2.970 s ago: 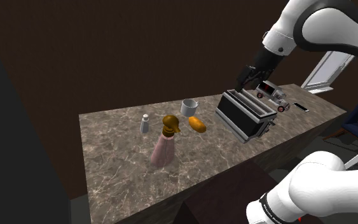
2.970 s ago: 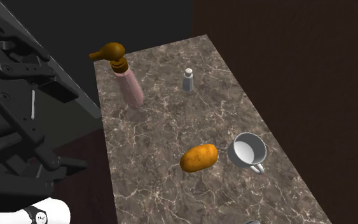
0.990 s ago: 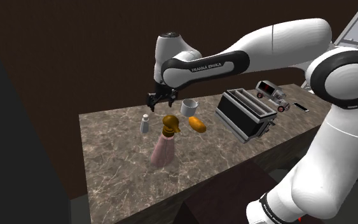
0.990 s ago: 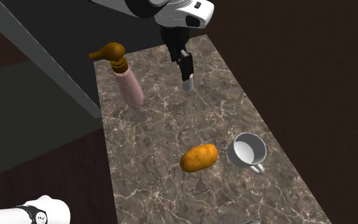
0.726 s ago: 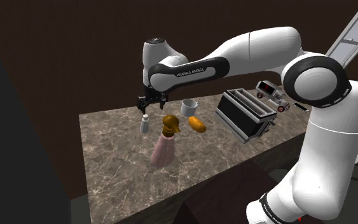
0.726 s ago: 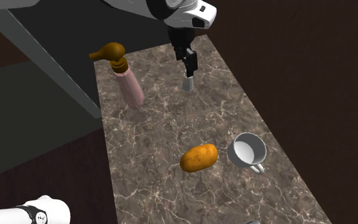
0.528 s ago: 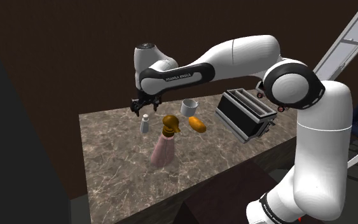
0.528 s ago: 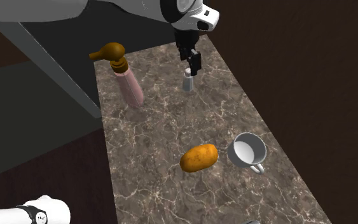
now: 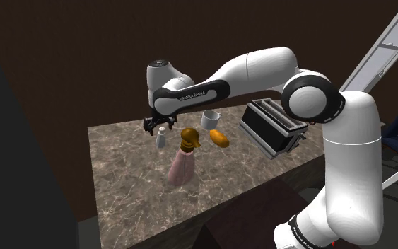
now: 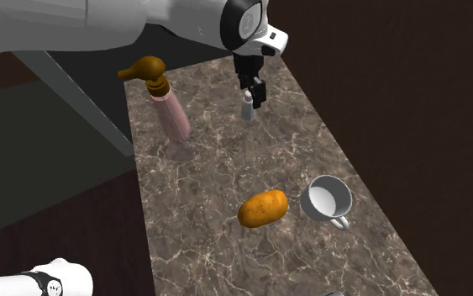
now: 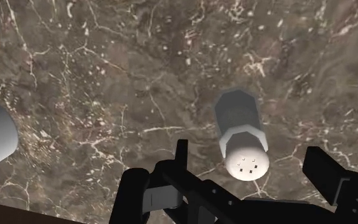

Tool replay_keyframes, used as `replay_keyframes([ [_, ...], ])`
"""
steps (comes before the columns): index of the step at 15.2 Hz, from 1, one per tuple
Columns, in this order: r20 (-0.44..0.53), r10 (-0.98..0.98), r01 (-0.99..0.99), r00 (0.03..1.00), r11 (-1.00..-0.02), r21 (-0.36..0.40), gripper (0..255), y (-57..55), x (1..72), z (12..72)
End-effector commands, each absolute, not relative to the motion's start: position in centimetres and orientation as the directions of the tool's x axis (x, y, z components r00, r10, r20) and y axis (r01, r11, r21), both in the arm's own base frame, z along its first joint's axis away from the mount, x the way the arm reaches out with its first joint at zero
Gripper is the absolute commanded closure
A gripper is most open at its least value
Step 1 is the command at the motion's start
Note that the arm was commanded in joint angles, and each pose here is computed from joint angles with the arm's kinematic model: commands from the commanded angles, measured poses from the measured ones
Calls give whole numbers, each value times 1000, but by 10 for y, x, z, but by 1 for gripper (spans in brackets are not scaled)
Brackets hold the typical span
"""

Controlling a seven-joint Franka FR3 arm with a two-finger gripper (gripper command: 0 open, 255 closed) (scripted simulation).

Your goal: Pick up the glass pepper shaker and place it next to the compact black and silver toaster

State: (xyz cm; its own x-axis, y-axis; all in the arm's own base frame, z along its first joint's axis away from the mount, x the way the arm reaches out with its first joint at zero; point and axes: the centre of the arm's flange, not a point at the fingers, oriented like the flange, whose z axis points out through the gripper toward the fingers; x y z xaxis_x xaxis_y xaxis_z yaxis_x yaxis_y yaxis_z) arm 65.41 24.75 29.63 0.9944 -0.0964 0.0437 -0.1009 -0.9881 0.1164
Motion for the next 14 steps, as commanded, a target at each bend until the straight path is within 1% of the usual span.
replay_keyframes([
  [1, 44, -96, -101, 994, -988, 116, 0, 247, 654, 292],
  [7, 44, -96, -101, 994, -988, 116, 0, 247, 654, 292],
  [8, 44, -96, -101, 994, -988, 116, 255, 247, 654, 292],
  [14, 44, -96, -101, 994, -988, 116, 255, 247, 654, 292],
])
